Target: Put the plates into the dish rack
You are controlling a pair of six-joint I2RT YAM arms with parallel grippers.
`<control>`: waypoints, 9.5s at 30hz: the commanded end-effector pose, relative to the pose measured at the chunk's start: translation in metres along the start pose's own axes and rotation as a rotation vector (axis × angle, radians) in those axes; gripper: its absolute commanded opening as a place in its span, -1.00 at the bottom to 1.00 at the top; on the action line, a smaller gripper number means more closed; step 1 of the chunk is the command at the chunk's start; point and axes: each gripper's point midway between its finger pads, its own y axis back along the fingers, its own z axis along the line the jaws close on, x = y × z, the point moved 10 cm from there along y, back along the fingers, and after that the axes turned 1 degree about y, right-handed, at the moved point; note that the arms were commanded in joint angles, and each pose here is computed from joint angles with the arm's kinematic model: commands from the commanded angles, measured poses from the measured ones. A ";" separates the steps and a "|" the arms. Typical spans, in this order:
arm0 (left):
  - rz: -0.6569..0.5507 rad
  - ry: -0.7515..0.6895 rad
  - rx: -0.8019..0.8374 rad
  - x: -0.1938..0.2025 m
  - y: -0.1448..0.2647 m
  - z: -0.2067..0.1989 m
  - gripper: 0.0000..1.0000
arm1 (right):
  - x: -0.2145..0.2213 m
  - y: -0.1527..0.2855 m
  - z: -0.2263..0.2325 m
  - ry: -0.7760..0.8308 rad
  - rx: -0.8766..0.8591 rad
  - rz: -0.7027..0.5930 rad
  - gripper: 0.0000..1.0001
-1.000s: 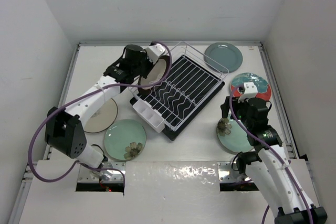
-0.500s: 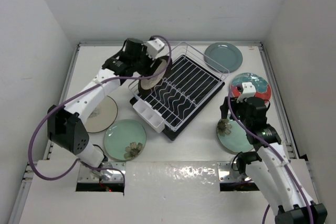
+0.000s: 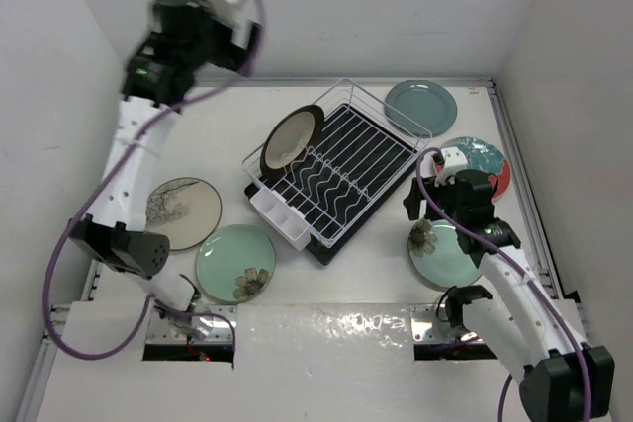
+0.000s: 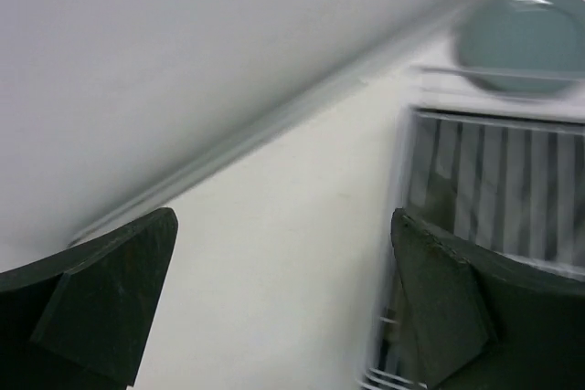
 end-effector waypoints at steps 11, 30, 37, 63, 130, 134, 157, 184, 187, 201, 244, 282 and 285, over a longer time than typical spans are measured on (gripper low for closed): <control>0.582 0.665 -0.405 0.273 0.115 0.162 0.78 | -0.053 -0.025 0.013 0.039 -0.188 -0.037 0.44; 0.678 1.020 -0.232 0.435 0.136 0.124 0.55 | -0.064 -0.030 0.024 -0.036 -0.202 -0.056 0.28; 0.716 1.035 -0.214 0.457 0.125 0.121 0.05 | -0.060 -0.020 0.027 -0.049 -0.196 -0.058 0.27; 0.437 0.623 -0.246 0.284 0.106 0.175 -1.00 | -0.057 -0.012 0.025 -0.044 -0.158 -0.109 0.28; -0.260 -0.460 -0.056 -0.054 0.032 -0.067 -1.00 | -0.026 -0.014 0.022 -0.088 -0.131 -0.103 0.31; -0.238 -0.468 -0.052 -0.046 0.024 -0.071 -1.00 | -0.023 -0.012 0.020 -0.086 -0.118 -0.103 0.32; -0.094 -0.517 -0.048 0.018 -0.004 -0.099 -1.00 | -0.018 -0.004 0.018 -0.053 -0.097 -0.115 0.37; 0.108 -0.244 0.224 0.100 -0.053 -0.090 -0.73 | -0.009 0.004 0.014 -0.016 -0.069 -0.081 0.43; 0.096 -0.244 0.191 0.098 -0.055 -0.088 -0.38 | -0.008 0.002 0.014 -0.033 -0.067 -0.070 0.45; -0.044 -0.270 0.156 0.041 -0.032 -0.073 0.21 | -0.012 -0.003 0.015 -0.035 -0.072 -0.050 0.45; 0.800 0.119 0.463 0.379 0.082 -0.024 0.54 | -0.010 0.004 0.019 -0.057 -0.104 -0.028 0.36; 0.724 0.162 0.252 0.297 0.090 0.118 -1.00 | -0.025 0.002 0.015 0.002 -0.076 -0.051 0.38; 0.696 0.190 0.247 0.280 0.090 0.125 -1.00 | -0.028 0.001 0.016 0.013 -0.080 -0.052 0.38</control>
